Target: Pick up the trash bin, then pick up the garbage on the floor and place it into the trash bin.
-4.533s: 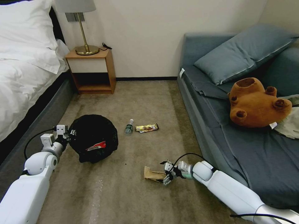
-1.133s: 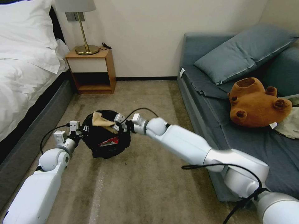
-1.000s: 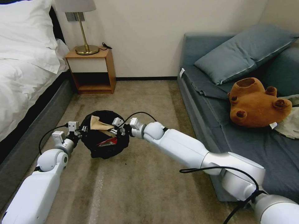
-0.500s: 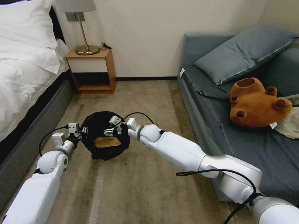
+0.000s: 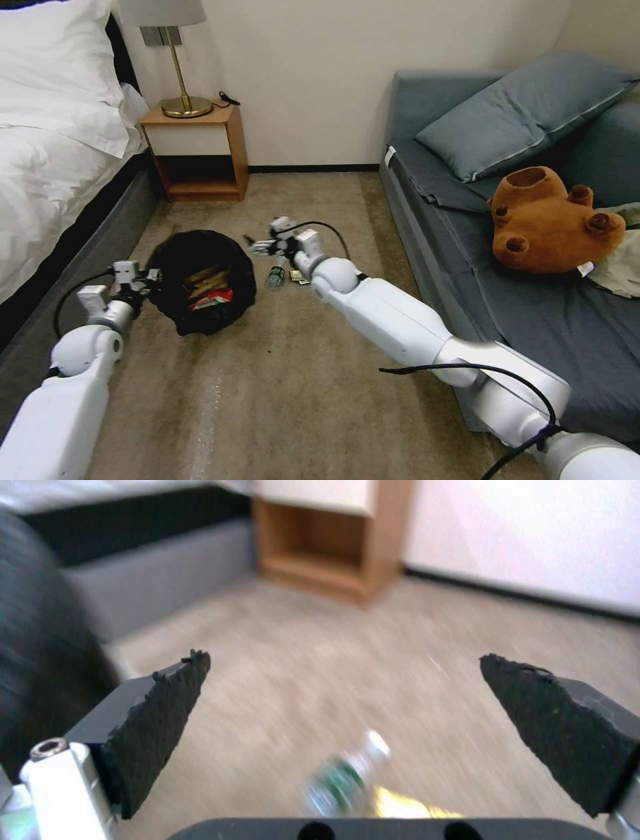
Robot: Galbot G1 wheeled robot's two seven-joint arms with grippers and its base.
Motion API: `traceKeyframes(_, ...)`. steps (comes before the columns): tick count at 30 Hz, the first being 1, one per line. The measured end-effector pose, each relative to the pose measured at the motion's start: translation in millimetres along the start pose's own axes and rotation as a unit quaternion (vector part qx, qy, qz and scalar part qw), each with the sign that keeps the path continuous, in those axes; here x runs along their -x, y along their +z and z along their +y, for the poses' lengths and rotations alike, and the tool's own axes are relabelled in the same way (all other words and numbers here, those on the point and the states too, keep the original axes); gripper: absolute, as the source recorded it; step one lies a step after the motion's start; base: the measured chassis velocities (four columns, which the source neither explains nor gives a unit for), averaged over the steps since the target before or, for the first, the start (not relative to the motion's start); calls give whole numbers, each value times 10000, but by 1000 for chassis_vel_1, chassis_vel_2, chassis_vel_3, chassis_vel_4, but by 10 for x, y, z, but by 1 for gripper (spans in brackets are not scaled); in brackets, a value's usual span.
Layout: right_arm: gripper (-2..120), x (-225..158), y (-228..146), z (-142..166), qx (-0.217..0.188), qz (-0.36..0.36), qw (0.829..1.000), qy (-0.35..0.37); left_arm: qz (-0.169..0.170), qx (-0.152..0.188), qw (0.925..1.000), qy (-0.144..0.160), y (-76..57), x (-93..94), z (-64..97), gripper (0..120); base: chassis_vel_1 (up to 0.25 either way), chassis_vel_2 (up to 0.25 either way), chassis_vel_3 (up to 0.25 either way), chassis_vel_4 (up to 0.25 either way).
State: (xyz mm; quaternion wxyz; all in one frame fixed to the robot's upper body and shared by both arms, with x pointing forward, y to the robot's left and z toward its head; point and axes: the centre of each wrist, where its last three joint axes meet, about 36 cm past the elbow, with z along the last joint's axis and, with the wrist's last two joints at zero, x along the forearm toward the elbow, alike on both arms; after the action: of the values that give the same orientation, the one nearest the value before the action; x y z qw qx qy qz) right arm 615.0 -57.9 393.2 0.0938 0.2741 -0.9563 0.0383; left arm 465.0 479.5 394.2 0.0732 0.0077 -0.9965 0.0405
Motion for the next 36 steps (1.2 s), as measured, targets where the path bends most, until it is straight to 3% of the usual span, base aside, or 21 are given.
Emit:
traceKeyframes(6, 100, -473, 685, -341, 236, 807, 9931, 818, 26, -36, 9995, -321, 61, -155, 427, 4, 0, 0, 0, 0)
traceKeyframes(12, 100, -726, 961, -412, 232, 1111, 9878, 1066, 27, -58, 9989, -464, 30, -222, 617, 4, 0, 0, 0, 0)
traceKeyframes(24, 100, -789, 1087, -243, 396, 1307, 9850, 1056, -45, -34, 9991, -432, -116, -198, 662, 4, 0, 0, 0, 0)
traceKeyframes(36, 100, -773, 1063, -255, 466, 1289, 9854, 1012, 4, 20, 9990, -439, -135, -208, 707, 4, 0, 0, 0, 0)
